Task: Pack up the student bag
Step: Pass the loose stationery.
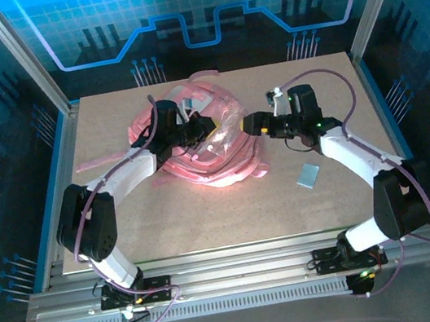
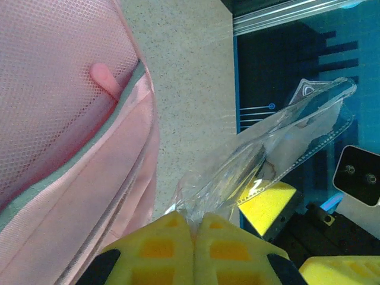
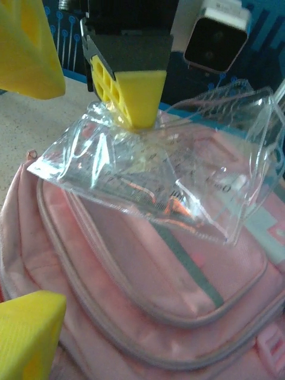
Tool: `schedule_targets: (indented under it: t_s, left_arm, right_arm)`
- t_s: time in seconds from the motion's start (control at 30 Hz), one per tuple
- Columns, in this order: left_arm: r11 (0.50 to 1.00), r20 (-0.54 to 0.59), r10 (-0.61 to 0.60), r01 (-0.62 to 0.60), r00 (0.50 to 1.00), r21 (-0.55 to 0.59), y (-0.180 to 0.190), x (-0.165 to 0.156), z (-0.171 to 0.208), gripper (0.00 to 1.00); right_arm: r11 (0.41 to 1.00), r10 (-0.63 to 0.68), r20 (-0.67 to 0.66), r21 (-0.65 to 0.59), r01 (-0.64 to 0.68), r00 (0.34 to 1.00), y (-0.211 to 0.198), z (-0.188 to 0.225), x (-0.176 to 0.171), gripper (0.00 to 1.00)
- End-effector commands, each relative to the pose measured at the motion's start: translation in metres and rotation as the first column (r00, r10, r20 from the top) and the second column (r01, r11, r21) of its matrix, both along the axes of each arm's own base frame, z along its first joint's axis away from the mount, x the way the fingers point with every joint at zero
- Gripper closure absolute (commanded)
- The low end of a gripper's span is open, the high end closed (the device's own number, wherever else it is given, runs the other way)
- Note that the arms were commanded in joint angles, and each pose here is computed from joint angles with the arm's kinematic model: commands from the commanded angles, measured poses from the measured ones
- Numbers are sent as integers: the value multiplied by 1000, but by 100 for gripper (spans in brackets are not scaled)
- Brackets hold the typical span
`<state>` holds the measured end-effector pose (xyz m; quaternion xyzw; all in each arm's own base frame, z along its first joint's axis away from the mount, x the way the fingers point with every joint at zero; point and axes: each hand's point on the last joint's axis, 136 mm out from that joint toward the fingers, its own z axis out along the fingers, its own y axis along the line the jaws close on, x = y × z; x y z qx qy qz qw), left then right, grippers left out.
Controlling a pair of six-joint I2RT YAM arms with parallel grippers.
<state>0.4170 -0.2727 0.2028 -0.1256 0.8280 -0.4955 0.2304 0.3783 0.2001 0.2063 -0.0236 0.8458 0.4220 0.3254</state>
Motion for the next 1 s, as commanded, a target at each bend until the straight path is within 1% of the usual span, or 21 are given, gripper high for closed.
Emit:
schedule_targets:
  t_s: [0.0, 0.13, 0.2, 0.23, 0.33, 0.37, 0.4, 0.47, 0.5, 0.57, 0.6, 0.63, 0.7, 0.77, 0.87, 0.93, 0.97]
  left_arm:
    - [993, 87, -15, 25, 996, -116, -10, -7, 49, 100]
    - [989, 72, -42, 51, 997, -135, -16, -15, 50, 100]
    - [987, 71, -46, 56, 996, -148, -17, -18, 51, 100]
    - [986, 68, -46, 56, 997, -156, -18, -19, 51, 100]
    - [986, 61, -52, 61, 997, -157, -19, -22, 49, 100]
    - [986, 62, -53, 62, 997, -155, -20, -22, 48, 98]
    - [987, 58, -53, 61, 997, -150, -20, -22, 46, 95]
    - [989, 54, -52, 59, 997, -136, -20, -20, 42, 87]
    - [992, 53, -53, 59, 997, -115, -20, -19, 38, 80]
    - [997, 62, -59, 62, 996, -50, -17, -16, 32, 57]
    - [998, 68, -60, 59, 996, 17, -14, -14, 26, 48]
    - [994, 82, -67, 59, 994, 93, -9, -11, 22, 42]
    - [970, 118, -92, 63, 989, 234, -1, -7, 15, 38]
    - [933, 137, -127, 71, 983, 353, 5, -5, 7, 38]
    - [846, 157, -201, 90, 967, 526, 8, -5, -9, 38]
    - [762, 163, -262, 100, 951, 639, 5, -6, -21, 38]
    - [724, 163, -292, 107, 942, 682, 2, -7, -26, 39]
  right_arm:
    - [992, 71, 120, 93, -82, 990, 21, 28, 10, 18]
    - [979, 130, 122, 144, -147, 984, 40, 24, 18, 25]
    - [973, 144, 122, 162, -163, 982, 46, 21, 23, 32]
    - [971, 149, 119, 172, -168, 982, 49, 21, 24, 37]
    - [961, 159, 147, 204, -188, 976, 53, 27, 23, 65]
    - [960, 157, 152, 208, -187, 976, 52, 29, 23, 73]
    - [959, 160, 157, 207, -191, 975, 52, 30, 21, 81]
    - [959, 162, 154, 206, -193, 975, 49, 32, 19, 100]
    - [959, 162, 150, 208, -192, 975, 46, 33, 17, 100]
    - [962, 151, 142, 207, -178, 978, 38, 32, 13, 100]
    - [965, 141, 131, 202, -166, 981, 32, 31, 10, 100]
    - [970, 130, 116, 190, -150, 985, 26, 29, 8, 100]
    - [981, 105, 78, 155, -116, 991, 11, 21, 1, 100]
    - [993, 52, 31, 108, -55, 998, -8, 10, -3, 100]
    - [997, -51, -55, 56, 54, 997, -42, -7, -9, 100]
    - [990, -126, -97, 44, 131, 987, -67, -14, -10, 100]
    - [986, -154, -138, 41, 161, 978, -77, -27, -15, 100]
